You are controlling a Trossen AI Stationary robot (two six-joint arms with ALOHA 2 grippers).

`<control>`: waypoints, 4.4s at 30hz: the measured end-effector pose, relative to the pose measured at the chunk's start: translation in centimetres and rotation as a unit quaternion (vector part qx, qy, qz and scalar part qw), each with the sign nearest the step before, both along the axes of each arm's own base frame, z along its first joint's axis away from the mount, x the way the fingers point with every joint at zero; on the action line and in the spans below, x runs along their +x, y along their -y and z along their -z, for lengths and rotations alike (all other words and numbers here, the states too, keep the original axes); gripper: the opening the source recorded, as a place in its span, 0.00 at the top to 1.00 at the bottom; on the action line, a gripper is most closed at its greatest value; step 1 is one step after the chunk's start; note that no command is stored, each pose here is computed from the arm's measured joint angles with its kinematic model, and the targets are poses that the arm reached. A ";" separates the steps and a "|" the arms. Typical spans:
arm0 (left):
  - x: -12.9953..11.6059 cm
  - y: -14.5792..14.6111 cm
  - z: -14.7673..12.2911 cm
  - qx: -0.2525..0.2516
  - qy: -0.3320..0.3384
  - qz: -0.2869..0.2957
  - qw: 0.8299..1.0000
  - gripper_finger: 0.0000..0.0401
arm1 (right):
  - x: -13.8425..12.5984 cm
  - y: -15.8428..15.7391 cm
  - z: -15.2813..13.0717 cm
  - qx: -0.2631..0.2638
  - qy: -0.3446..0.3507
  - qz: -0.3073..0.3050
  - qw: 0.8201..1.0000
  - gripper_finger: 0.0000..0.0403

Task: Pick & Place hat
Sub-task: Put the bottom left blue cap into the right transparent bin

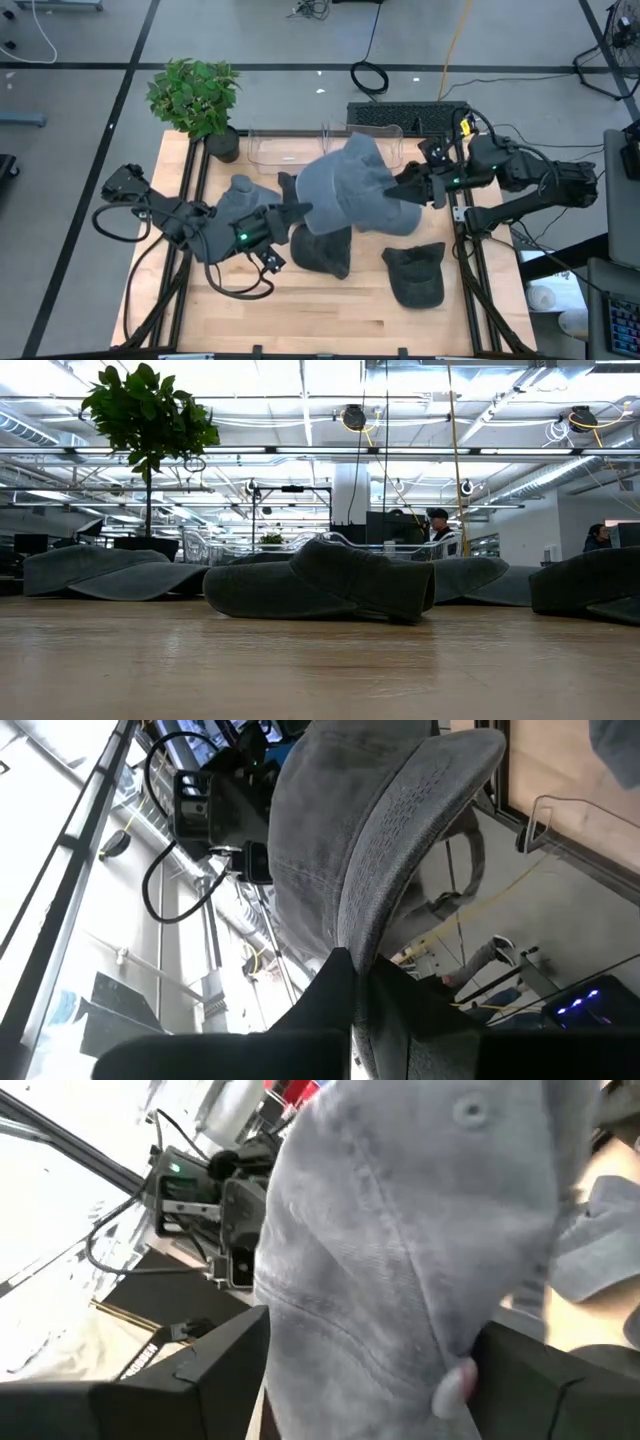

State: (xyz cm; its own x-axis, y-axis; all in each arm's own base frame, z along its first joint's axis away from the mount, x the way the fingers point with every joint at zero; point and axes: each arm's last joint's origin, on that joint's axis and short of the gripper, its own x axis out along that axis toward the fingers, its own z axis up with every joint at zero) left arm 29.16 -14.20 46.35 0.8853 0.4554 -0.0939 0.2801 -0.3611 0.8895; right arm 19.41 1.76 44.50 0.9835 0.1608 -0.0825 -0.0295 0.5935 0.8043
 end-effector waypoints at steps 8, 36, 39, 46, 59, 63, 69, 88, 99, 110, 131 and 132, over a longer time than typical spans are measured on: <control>0.0 -0.1 0.0 0.000 0.001 -0.009 1.000 0.97 | 0.6 -0.2 0.1 0.031 -0.005 -0.020 0.999 0.45; -0.3 0.2 -1.2 -0.307 0.220 -0.068 0.923 0.65 | -0.3 0.1 -2.0 -0.032 0.110 -0.061 0.992 0.99; -0.6 0.8 -1.6 -0.371 0.267 -0.061 0.888 0.64 | -0.3 0.3 -2.2 -0.035 0.122 -0.066 0.990 1.00; -1.4 2.0 -2.0 -0.500 0.338 -0.051 0.795 0.58 | -0.5 0.9 -2.5 -0.044 0.136 -0.085 0.986 1.00; -2.6 3.6 -1.6 -0.739 0.424 -0.048 0.522 0.42 | -0.9 2.3 -2.4 -0.059 0.132 -0.078 0.986 1.00; -2.5 3.5 -1.6 -0.799 0.420 -0.036 0.429 0.43 | -0.9 3.2 -2.0 -0.062 0.111 -0.075 0.989 1.00; -1.8 3.0 -1.5 -0.826 0.381 -0.020 0.415 0.46 | -1.0 5.9 -1.4 -0.084 0.085 -0.044 0.992 1.00; -1.4 2.5 -1.4 -0.830 0.382 -0.025 0.405 0.44 | -1.7 16.8 1.8 -0.071 0.008 0.028 0.997 1.00; -1.5 2.6 -0.9 -0.840 0.375 -0.039 0.390 0.44 | -2.3 22.5 -1.5 -0.079 0.012 0.031 0.996 1.00; -1.4 2.6 -0.9 -0.844 0.376 -0.039 0.381 0.44 | -3.7 27.2 -1.1 -0.066 -0.018 0.067 0.995 1.00; -1.5 2.5 -0.8 -0.841 0.374 -0.044 0.389 0.44 | -3.4 27.5 3.8 -0.127 -0.205 0.099 0.965 1.00; -1.5 2.5 -0.8 -0.841 0.374 -0.044 0.389 0.44 | -3.3 27.6 4.1 -0.125 -0.215 0.096 0.964 1.00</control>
State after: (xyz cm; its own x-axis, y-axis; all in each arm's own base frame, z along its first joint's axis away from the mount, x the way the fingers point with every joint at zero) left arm 27.71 -16.73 47.10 0.9392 0.3386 -0.0565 -0.3390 0.8889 -0.3080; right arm 16.08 -25.83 40.41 0.8594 -0.0980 -0.5018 0.4042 0.7312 0.5495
